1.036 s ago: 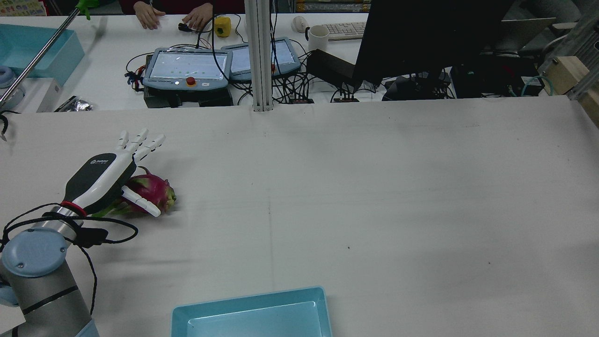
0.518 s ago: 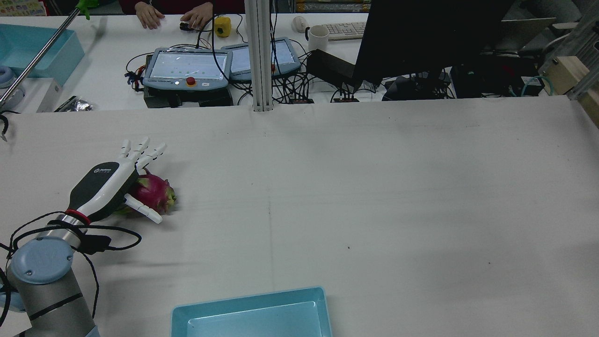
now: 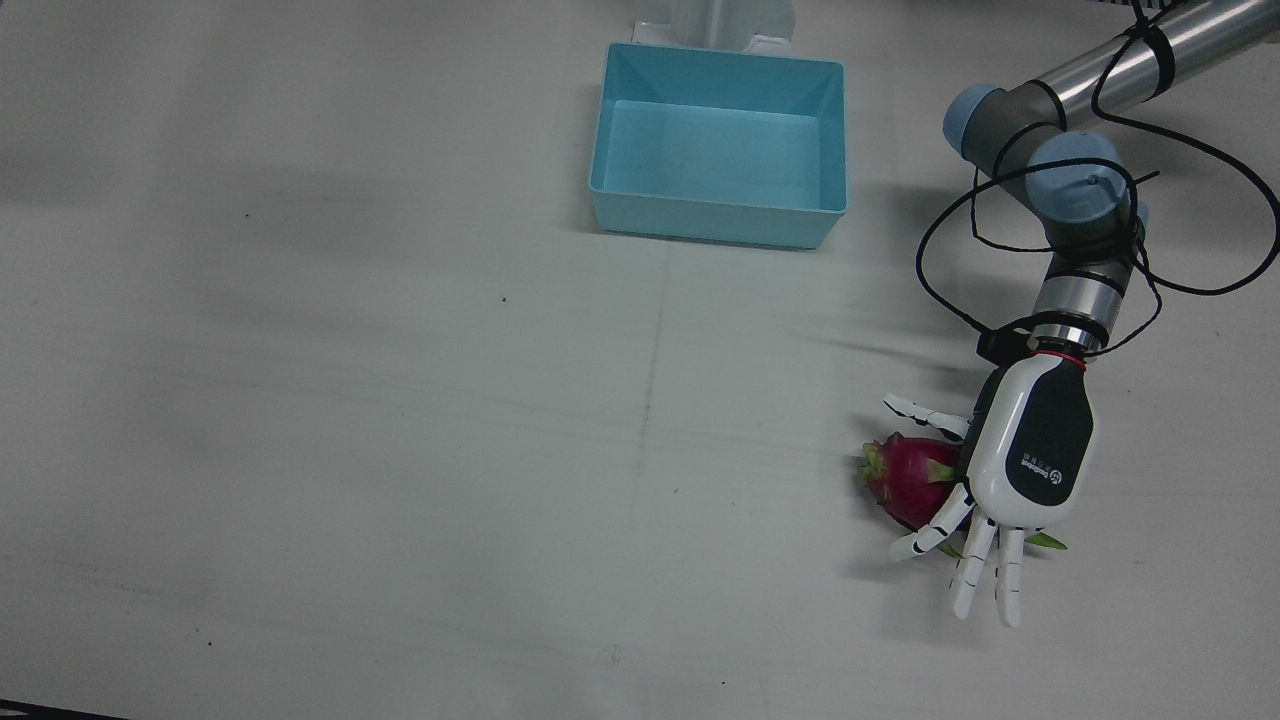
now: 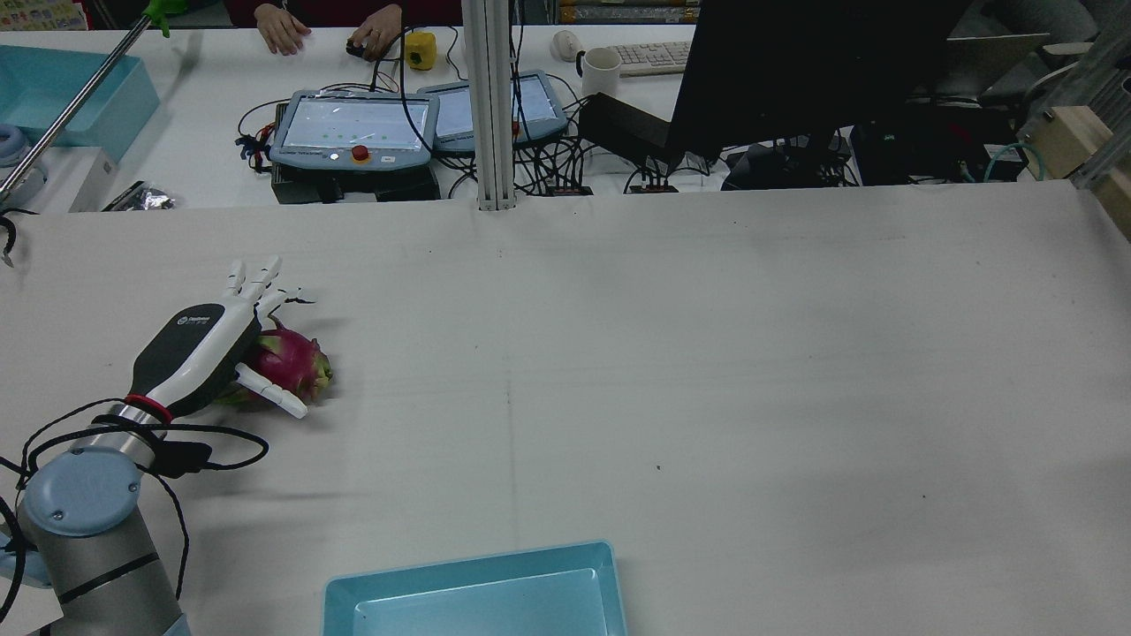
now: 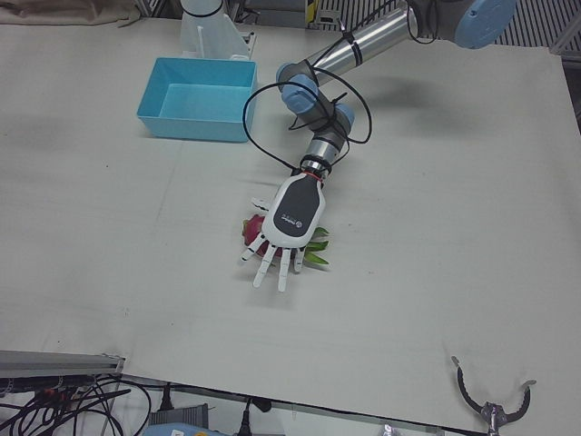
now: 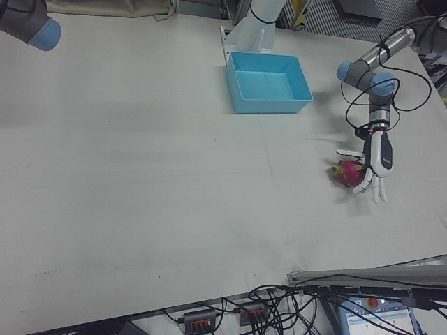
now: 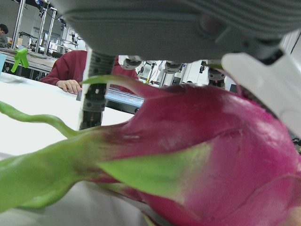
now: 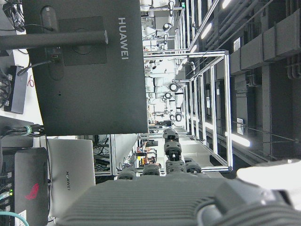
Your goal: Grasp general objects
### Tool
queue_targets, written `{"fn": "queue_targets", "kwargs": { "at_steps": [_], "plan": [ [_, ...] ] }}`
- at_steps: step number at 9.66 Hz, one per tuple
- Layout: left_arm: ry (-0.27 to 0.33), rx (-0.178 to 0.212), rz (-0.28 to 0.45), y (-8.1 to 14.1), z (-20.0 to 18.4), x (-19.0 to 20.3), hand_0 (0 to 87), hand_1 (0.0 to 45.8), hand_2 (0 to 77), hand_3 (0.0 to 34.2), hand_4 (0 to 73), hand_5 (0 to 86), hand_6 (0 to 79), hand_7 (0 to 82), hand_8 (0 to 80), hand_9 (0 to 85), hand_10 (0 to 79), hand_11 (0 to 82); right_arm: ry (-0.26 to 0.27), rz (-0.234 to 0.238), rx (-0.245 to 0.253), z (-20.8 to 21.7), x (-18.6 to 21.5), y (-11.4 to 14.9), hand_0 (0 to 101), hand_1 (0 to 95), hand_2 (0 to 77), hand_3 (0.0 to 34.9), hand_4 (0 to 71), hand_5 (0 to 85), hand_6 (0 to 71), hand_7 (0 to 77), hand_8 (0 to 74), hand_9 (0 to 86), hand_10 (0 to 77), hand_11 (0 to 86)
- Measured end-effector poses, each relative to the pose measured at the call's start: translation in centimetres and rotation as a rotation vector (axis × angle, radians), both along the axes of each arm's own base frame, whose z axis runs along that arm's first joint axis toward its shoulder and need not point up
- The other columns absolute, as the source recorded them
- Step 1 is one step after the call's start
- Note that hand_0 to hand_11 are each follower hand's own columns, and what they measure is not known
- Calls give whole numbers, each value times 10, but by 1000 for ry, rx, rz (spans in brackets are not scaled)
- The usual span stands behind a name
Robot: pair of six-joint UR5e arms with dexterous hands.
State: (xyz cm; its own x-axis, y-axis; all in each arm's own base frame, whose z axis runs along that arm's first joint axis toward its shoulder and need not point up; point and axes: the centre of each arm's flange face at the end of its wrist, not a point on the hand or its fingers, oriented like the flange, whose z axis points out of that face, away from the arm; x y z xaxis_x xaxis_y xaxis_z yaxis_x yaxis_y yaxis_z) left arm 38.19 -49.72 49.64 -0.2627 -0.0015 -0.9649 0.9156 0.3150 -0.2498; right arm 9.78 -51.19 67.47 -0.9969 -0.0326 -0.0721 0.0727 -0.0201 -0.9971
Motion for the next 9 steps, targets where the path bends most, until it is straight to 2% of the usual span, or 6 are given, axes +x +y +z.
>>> {"fn": "queue_targets", "kwargs": {
  "at_steps": [1, 2, 3, 4, 9],
  "plan": [
    [2, 1, -1, 0, 1, 0, 502, 0, 11, 301, 0, 316, 5, 33, 16, 11, 649, 5, 0, 0, 0, 0, 0, 0, 0, 60, 16, 0, 0, 0, 0, 0, 0, 11, 0, 5],
    [4, 2, -1, 0, 2, 0, 503, 0, 11, 300, 0, 284, 5, 38, 16, 11, 649, 5, 0, 0, 0, 0, 0, 0, 0, 60, 16, 0, 0, 0, 0, 0, 0, 11, 0, 5],
    [4, 3, -1, 0, 2, 0, 503, 0, 11, 301, 0, 180, 5, 38, 49, 11, 649, 5, 0, 0, 1, 0, 0, 0, 0, 60, 16, 0, 0, 0, 0, 0, 0, 11, 0, 5],
    [4, 4, -1, 0, 3, 0, 503, 0, 11, 300, 0, 104, 5, 38, 49, 11, 649, 5, 0, 0, 1, 0, 0, 0, 0, 60, 16, 0, 0, 0, 0, 0, 0, 11, 0, 5],
    [4, 6, -1, 0, 6, 1, 505, 0, 11, 300, 0, 98, 5, 33, 49, 11, 649, 5, 0, -1, -1, 0, 0, 0, 0, 60, 16, 0, 0, 0, 0, 0, 0, 11, 0, 11]
  ]
}}
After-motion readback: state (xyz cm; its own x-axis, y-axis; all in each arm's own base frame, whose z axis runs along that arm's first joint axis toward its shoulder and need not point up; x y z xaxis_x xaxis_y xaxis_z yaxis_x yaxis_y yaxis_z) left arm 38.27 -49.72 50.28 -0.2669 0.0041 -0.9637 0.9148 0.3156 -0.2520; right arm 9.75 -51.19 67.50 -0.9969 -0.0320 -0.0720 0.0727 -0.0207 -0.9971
